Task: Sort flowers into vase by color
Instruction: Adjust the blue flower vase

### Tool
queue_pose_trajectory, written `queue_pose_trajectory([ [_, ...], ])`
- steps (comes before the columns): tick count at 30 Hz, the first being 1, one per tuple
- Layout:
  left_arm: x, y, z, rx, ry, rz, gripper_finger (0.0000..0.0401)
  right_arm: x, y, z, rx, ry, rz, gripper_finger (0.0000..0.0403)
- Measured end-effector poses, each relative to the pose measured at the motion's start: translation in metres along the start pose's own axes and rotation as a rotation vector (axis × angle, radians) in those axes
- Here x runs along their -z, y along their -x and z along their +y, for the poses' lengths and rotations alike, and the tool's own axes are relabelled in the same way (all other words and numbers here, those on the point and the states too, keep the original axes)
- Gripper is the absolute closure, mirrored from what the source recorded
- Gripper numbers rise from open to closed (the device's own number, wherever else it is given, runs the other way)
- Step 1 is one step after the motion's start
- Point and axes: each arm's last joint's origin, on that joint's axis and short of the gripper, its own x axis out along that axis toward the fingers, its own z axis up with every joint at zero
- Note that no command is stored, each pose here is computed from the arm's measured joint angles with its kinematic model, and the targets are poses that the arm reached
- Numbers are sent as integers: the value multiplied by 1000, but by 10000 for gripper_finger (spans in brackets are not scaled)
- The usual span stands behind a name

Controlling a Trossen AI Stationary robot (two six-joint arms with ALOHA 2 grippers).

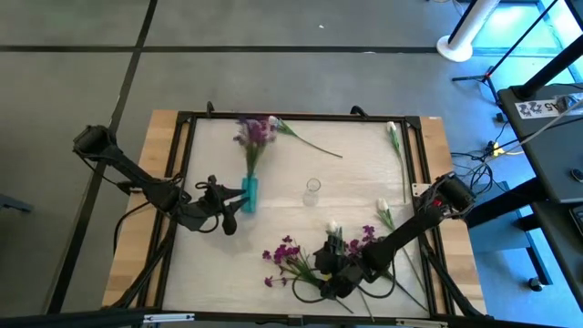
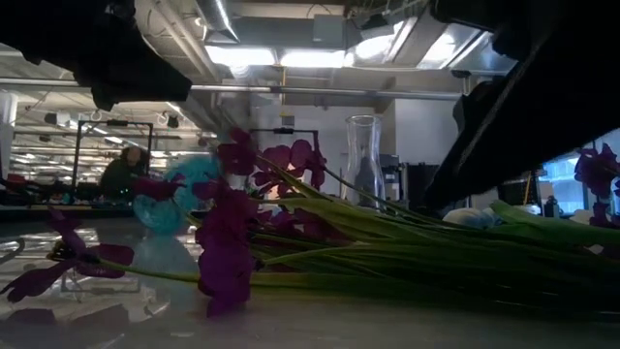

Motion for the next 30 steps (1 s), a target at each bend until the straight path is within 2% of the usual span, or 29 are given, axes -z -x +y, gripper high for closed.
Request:
queue_pose_trajectory([
  [4,-2,-2,0,6,53,0,280,0,0,0,0,0,0,40],
  [7,-7,-14,7,-7,149,25,280,-2,3,0,-5,-1,-5,40],
  [9,-13,-25,14,-32,203,57,280,-5,4,-2,-1,0,-8,40],
  [15,-31,-53,42,-155,239,180,254,-15,12,-13,1,-4,45,40],
  [18,-31,-67,53,-204,252,309,227,-19,17,-20,-14,22,105,40],
  [22,-30,-83,51,-261,247,488,198,-22,18,-31,-5,96,172,40],
  [27,-42,-90,39,-398,225,654,188,-22,17,-45,58,146,237,40],
  [30,-46,-90,35,-400,273,755,187,-18,19,-49,88,177,290,40],
])
